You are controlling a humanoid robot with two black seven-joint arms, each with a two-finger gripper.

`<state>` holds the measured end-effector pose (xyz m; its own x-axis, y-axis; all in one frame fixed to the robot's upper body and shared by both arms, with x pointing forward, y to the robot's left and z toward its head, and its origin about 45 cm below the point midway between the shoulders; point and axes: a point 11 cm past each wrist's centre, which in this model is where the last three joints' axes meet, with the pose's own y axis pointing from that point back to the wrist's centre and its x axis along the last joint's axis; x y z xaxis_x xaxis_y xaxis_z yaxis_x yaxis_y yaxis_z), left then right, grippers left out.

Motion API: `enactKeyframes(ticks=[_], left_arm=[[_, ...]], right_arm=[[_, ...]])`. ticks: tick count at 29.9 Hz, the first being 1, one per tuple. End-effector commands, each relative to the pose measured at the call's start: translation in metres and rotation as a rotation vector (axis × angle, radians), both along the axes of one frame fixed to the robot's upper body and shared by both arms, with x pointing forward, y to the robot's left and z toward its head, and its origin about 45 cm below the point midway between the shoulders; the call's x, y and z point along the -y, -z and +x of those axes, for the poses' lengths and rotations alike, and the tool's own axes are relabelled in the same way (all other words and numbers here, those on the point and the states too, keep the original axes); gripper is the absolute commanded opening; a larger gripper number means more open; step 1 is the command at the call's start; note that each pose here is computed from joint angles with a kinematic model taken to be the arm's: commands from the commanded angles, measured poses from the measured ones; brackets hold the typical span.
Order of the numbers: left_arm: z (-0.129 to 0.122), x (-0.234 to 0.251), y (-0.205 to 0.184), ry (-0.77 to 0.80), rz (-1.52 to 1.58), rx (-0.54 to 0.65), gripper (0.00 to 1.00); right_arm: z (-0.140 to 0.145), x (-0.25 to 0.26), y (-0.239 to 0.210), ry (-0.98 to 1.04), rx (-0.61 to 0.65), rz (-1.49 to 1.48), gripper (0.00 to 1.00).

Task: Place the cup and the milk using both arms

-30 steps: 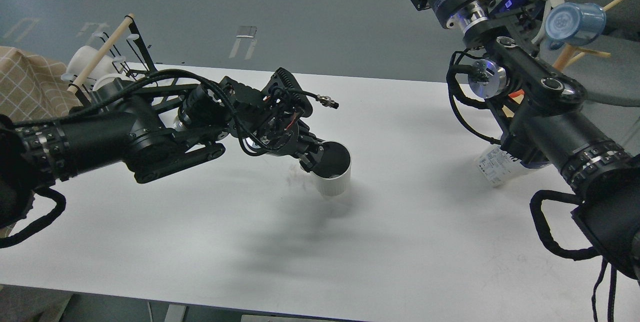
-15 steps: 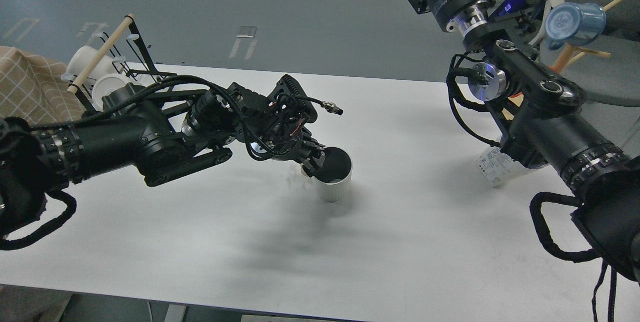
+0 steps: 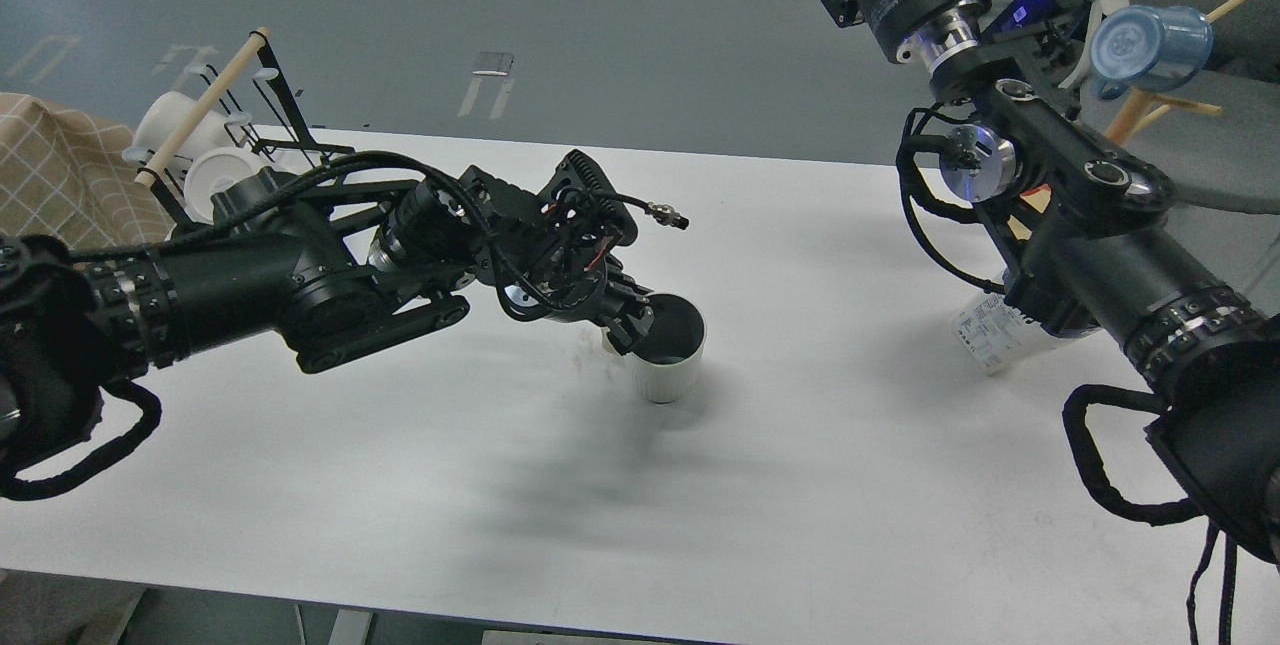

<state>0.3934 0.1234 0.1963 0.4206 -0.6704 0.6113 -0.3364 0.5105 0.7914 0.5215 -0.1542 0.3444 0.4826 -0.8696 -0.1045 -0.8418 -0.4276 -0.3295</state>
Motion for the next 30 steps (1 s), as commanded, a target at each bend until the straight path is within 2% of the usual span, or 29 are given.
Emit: enactKeyframes(ticks=[1, 2, 3, 6, 8, 16, 18, 21, 23, 26, 28, 30], left_arm=[[0.001, 0.002, -0.003, 0.006, -0.006, 0.002, 0.63], [0.001, 0.002, -0.003, 0.006, -0.006, 0.002, 0.63], [0.002, 0.002, -0.006, 0.005, -0.013, 0.001, 0.69], [-0.001, 0.009, -0.012, 0.009, -0.046, -0.015, 0.79], [0.0, 0.011, -0.018, 0.005, -0.063, -0.017, 0.8], [0.03, -0.006, -0.129, -0.11, -0.282, 0.024, 0.86], [0.041, -0.023, -0.174, -0.199, -0.447, 0.017, 0.91], [0.048, -0.048, -0.216, -0.298, -0.641, -0.001, 0.93], [0.049, -0.065, -0.234, -0.354, -0.767, -0.038, 0.94], [0.051, -0.108, -0.236, -0.484, -0.915, -0.109, 0.94], [0.051, -0.119, -0.237, -0.524, -1.0, -0.153, 0.94], [0.05, -0.137, -0.222, -0.622, -1.185, -0.3, 0.94]], right_arm=[[0.0, 0.0, 0.001, 0.0, -0.002, 0.0, 1.0], [0.0, 0.0, 0.001, 0.0, -0.002, 0.0, 1.0], [0.0, 0.001, 0.001, 0.001, -0.002, 0.0, 1.0], [0.0, 0.002, 0.001, 0.004, -0.001, -0.002, 1.0], [0.0, 0.004, 0.001, 0.005, 0.0, -0.003, 1.0], [0.003, 0.018, -0.008, 0.022, 0.019, -0.016, 1.0], [0.004, 0.03, -0.02, 0.03, 0.051, -0.063, 1.0], [0.004, 0.043, -0.043, 0.024, 0.111, -0.154, 1.0], [0.002, 0.053, -0.06, 0.011, 0.155, -0.255, 1.0], [-0.006, 0.077, -0.093, 0.017, 0.235, -0.409, 1.0], [-0.01, 0.089, -0.101, 0.025, 0.26, -0.477, 1.0], [-0.022, 0.116, -0.109, 0.048, 0.304, -0.636, 1.0]])
